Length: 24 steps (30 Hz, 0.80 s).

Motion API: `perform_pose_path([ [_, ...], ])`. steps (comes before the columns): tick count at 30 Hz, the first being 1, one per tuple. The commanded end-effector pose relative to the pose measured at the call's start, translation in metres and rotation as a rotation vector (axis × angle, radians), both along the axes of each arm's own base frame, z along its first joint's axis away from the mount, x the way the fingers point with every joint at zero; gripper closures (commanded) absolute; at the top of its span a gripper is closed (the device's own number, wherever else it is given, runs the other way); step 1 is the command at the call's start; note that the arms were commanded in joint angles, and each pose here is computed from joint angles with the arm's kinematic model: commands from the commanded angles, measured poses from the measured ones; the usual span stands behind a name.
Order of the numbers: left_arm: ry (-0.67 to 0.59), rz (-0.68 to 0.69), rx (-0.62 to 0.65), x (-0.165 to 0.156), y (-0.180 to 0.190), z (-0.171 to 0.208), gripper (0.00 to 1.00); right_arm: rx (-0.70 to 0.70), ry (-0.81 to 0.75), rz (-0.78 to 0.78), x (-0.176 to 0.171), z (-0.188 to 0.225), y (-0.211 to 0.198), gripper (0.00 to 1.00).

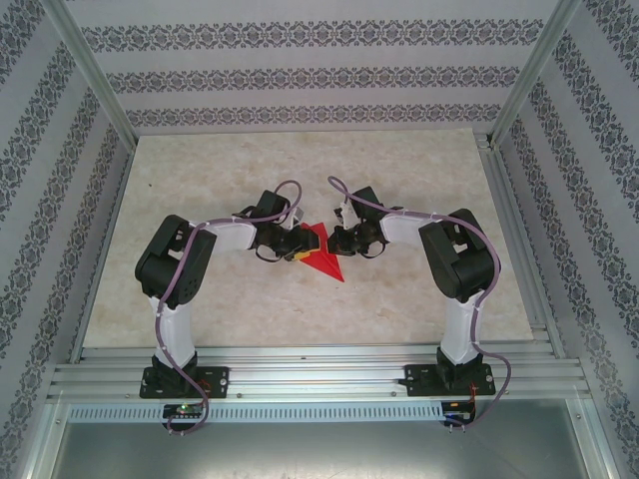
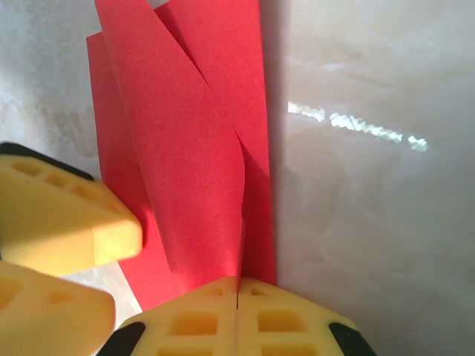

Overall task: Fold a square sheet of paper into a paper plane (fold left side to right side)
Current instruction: Fourth fold the wing at the center of the table.

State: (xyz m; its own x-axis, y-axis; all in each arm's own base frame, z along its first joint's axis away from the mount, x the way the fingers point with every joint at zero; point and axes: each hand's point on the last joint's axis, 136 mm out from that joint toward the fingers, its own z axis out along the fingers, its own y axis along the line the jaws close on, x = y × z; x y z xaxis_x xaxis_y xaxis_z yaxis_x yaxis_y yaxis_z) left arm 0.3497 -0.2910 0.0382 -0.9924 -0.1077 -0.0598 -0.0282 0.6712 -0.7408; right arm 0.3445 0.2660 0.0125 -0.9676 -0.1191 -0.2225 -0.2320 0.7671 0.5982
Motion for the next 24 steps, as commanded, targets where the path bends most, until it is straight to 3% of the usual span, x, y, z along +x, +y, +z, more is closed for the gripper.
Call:
perform_pose_path([
  [1, -0.119, 0.013, 0.004, 0.025, 0.006, 0.036, 0.54, -0.131, 0.084, -0.004, -0.017, -0.043, -0.020, 0.95],
  [7, -0.132, 0.023, -0.086, 0.035, -0.008, 0.054, 0.67, -0.137, 0.081, 0.005, -0.018, -0.043, -0.018, 0.95],
  [24, -0.056, -0.001, -0.086, 0.037, -0.037, 0.014, 0.69, -0.141, 0.080, 0.022, -0.020, -0.042, -0.012, 0.95],
])
